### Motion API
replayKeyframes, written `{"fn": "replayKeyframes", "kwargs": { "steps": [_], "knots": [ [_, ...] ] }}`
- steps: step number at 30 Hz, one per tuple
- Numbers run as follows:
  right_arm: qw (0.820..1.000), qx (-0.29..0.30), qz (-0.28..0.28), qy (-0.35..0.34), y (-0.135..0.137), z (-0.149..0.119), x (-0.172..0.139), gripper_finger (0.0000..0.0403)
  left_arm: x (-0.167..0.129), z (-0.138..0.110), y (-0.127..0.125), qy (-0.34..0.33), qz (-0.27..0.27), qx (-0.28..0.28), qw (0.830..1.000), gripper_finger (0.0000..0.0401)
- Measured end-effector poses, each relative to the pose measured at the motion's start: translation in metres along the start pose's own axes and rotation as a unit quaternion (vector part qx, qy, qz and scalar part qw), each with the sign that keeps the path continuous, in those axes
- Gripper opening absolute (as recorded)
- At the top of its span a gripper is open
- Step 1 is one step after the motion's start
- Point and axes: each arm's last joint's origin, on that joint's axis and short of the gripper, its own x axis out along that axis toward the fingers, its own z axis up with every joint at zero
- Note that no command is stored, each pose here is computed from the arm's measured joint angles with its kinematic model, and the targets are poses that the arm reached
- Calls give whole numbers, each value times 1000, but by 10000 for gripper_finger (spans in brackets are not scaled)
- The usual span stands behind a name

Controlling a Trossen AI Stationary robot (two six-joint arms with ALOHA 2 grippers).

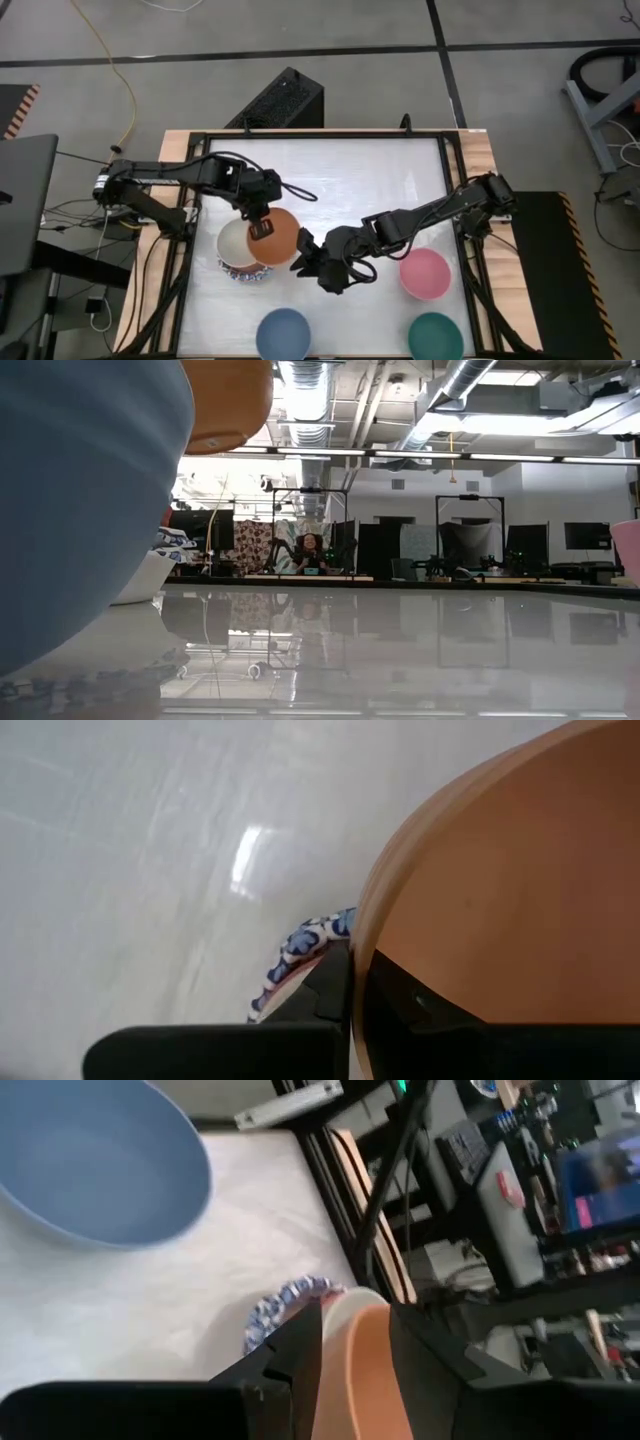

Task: Nest bowls inside each other
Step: Stack the light orange bowl into the white bowl

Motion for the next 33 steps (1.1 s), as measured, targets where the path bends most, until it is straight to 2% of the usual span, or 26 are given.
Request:
{"fn": "replayKeyframes", "kwargs": {
  "steps": [11,22,28,33],
  "knots": [
    [1000,8,-7,27,-7,-23,11,141,0,3,3,-11,7,-7,1000,0],
    [998,16,14,66,-10,-44,12,141,1,5,8,-21,40,-4,999,0],
    [994,23,32,100,-14,-62,9,141,17,12,14,2,60,5,998,0],
    [990,32,50,127,-15,-76,7,141,39,20,14,32,71,40,996,0]
  ]
}}
